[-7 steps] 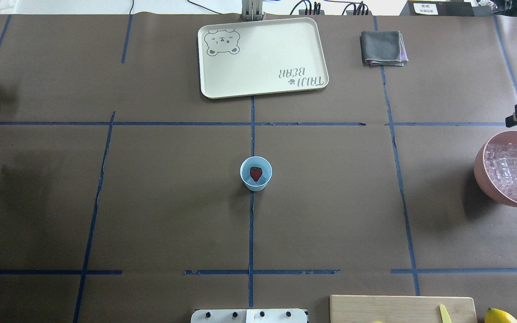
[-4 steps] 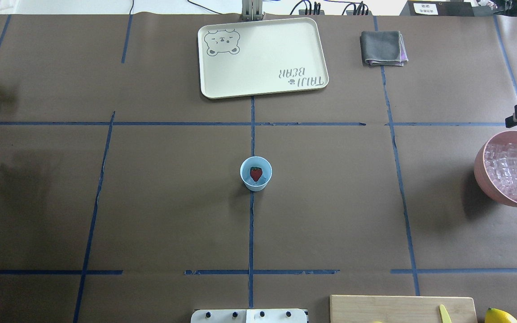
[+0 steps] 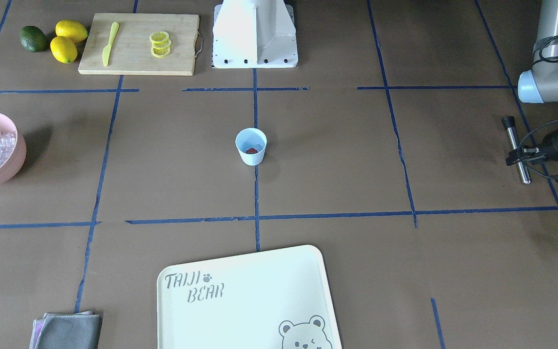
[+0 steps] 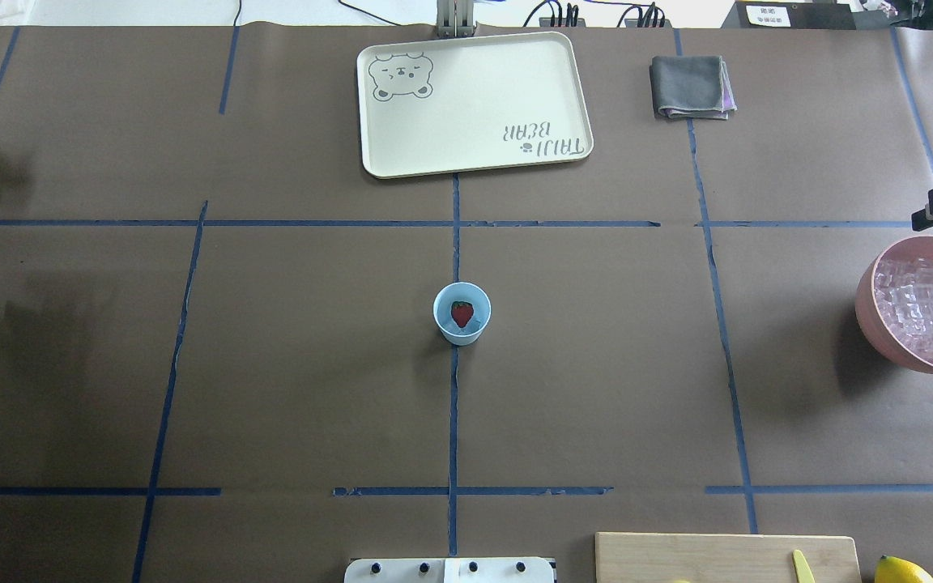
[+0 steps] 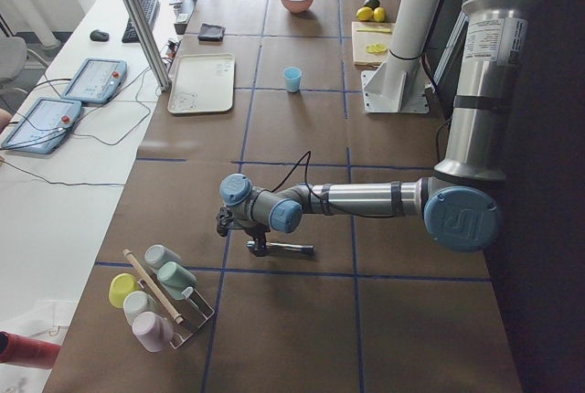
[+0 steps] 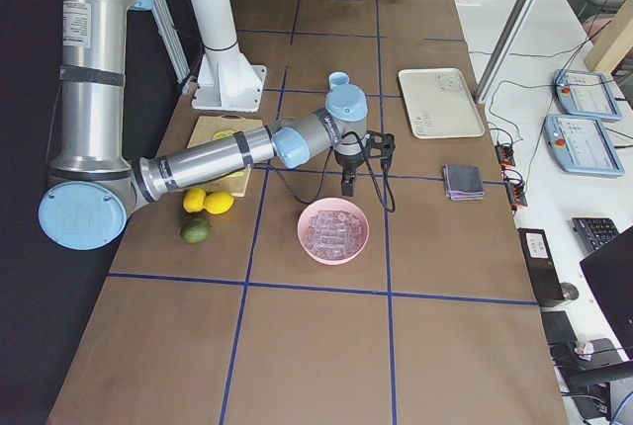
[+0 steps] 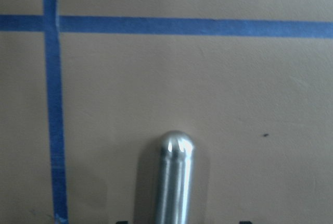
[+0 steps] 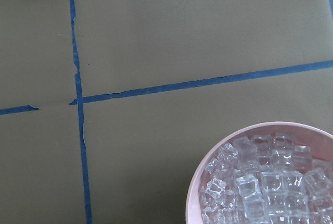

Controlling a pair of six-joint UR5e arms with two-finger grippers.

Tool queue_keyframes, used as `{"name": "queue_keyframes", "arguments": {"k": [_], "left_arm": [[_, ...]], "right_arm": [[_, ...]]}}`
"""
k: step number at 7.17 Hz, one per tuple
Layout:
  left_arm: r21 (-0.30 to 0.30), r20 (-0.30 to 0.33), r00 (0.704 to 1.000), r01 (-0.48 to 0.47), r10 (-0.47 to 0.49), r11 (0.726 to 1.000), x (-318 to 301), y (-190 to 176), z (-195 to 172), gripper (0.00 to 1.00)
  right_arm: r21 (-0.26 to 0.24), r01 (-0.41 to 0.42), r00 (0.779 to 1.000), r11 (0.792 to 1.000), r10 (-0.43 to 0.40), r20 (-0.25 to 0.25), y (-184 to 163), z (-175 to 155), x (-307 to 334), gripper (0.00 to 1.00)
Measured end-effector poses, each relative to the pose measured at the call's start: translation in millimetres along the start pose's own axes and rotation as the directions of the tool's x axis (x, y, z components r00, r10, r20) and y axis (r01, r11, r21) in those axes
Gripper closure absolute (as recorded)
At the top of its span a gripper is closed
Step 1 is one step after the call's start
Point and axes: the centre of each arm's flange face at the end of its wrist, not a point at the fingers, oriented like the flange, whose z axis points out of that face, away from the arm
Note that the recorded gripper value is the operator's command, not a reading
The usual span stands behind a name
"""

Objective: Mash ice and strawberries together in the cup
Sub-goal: 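Lower the left gripper over the steel muddler to grasp it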

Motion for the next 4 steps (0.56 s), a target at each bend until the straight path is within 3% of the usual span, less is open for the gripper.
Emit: {"name": "queue_keyframes", "arguments": {"k": [3,4], "left_arm": [[-0.015,0.004,1.000,0.004,-0.004,1.000,-6.5,1.4,7.3,0.33],[-0.018,0.006,1.000,0.006,-0.005,1.000,-7.4,1.7,9.1,0.46]], "right_arm": [[0.000,0.000,1.000,1.000,0.000,0.000,0.0,0.0,0.0,0.00],[0.000,0.000,1.000,1.000,0.000,0.000,0.0,0.0,0.0,0.00]]}}
